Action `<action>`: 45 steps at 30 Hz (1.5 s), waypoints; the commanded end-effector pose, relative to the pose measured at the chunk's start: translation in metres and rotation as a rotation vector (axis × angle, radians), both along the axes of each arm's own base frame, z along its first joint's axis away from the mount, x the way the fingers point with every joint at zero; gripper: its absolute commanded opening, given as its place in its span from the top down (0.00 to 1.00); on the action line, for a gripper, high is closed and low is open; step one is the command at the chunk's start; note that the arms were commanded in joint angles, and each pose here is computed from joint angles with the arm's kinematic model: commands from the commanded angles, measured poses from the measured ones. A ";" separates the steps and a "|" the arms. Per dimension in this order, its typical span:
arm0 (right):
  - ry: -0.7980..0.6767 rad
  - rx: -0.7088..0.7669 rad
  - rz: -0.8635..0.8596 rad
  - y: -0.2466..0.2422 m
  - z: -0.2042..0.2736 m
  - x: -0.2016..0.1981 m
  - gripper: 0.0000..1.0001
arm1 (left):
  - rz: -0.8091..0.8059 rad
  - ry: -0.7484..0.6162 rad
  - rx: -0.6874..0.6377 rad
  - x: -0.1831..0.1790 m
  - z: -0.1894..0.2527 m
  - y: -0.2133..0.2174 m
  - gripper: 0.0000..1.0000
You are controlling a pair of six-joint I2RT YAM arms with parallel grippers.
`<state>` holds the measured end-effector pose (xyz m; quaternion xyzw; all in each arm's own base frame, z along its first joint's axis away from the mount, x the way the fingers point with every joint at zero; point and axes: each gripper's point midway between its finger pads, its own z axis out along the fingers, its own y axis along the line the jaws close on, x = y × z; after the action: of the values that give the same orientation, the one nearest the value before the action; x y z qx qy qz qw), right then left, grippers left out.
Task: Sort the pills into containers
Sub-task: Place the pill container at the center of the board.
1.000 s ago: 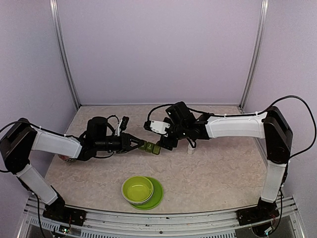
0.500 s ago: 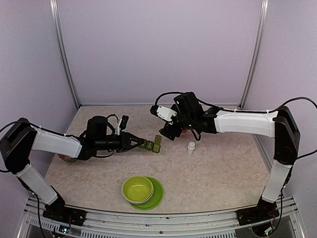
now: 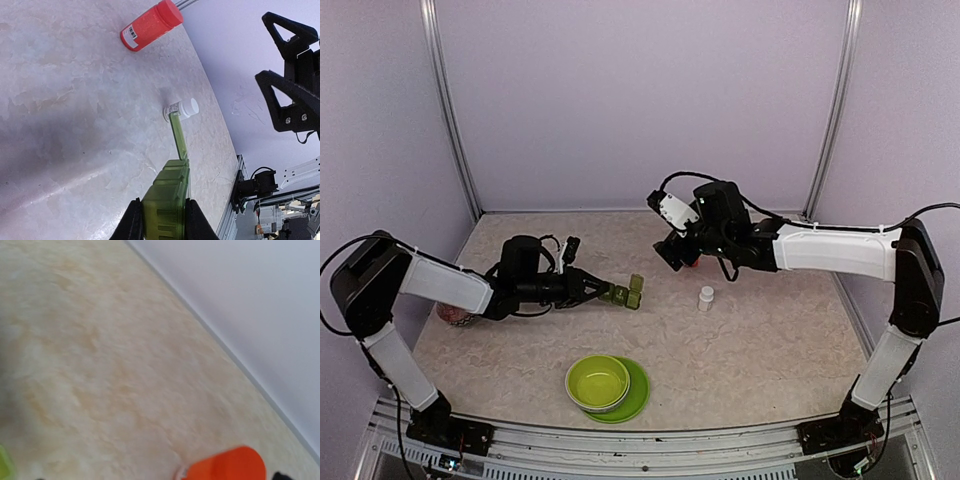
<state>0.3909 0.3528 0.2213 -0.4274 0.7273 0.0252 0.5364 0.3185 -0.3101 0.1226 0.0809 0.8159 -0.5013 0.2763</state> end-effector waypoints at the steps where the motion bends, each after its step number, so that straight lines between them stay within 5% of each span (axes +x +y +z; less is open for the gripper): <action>1: -0.030 0.093 -0.137 -0.029 0.015 0.015 0.03 | -0.013 -0.002 -0.026 0.012 -0.002 -0.001 0.81; 38: 0.065 0.149 -0.281 -0.073 -0.012 0.049 0.02 | -0.039 0.137 0.147 0.077 -0.081 0.003 0.77; 45: 0.088 0.141 -0.287 -0.071 -0.019 0.054 0.02 | -0.033 0.137 0.143 0.081 -0.084 0.004 0.68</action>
<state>0.4352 0.2805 0.2036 -0.2889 0.7941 0.0129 0.5346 0.3981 -0.3096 0.0530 0.0804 0.8566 -0.4617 0.2161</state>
